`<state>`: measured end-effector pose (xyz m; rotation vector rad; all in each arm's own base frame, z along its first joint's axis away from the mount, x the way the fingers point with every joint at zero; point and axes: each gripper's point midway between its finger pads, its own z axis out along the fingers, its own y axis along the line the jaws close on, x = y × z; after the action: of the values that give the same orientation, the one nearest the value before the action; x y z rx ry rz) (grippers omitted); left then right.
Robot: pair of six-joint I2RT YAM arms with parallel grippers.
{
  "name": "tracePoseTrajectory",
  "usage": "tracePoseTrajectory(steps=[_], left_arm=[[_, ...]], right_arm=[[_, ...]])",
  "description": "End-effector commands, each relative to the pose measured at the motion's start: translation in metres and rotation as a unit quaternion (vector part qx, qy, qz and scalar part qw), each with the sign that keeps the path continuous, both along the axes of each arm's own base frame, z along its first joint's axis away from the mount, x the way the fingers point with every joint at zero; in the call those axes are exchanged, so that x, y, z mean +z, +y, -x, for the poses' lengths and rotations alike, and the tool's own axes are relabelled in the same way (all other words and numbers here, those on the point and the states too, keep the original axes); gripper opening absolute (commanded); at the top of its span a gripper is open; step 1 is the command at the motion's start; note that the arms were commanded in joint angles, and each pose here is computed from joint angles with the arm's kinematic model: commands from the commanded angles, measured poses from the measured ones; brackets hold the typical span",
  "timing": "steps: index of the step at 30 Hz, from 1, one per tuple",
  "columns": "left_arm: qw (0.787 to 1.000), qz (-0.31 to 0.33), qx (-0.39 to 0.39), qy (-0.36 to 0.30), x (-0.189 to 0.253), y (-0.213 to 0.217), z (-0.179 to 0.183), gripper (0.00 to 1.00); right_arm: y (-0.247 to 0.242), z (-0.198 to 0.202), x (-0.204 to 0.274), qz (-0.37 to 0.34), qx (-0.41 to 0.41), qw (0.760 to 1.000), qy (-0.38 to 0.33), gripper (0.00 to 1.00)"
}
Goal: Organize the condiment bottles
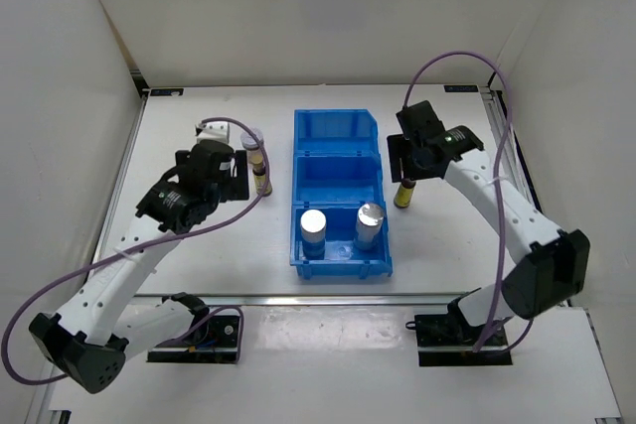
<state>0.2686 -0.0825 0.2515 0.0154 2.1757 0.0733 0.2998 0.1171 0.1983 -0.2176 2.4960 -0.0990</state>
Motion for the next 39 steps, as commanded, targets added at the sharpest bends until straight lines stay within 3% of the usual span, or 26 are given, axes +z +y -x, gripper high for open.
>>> tracePoseTrajectory(steps=[1, 4, 16, 24, 29, 35, 39], left_arm=[[0.999, -0.025, 0.021, 0.020, -0.025, 0.019, 0.002, 0.99], [0.999, -0.025, 0.026, 0.031, -0.037, 0.025, 0.000, 0.99], [0.999, -0.025, 0.021, 0.023, -0.038, 0.027, -0.004, 0.99], [0.999, -0.020, 0.018, 0.020, -0.036, 0.026, -0.003, 0.99], [0.999, -0.023, 0.021, 0.019, -0.036, 0.028, -0.003, 0.99], [0.999, -0.023, 0.021, 0.019, -0.036, 0.028, -0.003, 0.99], [0.999, -0.023, 0.021, 0.019, -0.036, 0.028, -0.003, 0.99]], right_arm=[[0.015, -0.023, 0.011, -0.036, 0.018, 0.999, -0.016, 0.77], [0.017, -0.032, -0.003, -0.020, 0.019, 1.000, 0.002, 0.71], [0.004, -0.046, -0.038, -0.024, -0.020, 0.999, 0.034, 0.66], [0.000, -0.052, -0.055, -0.039, -0.028, 0.997, 0.056, 0.46], [-0.002, -0.053, -0.064, -0.047, -0.035, 0.996, 0.068, 0.42], [-0.003, -0.054, -0.068, -0.062, -0.042, 0.994, 0.079, 0.18], [-0.003, -0.054, -0.039, -0.072, -0.039, 0.995, 0.053, 0.04]])
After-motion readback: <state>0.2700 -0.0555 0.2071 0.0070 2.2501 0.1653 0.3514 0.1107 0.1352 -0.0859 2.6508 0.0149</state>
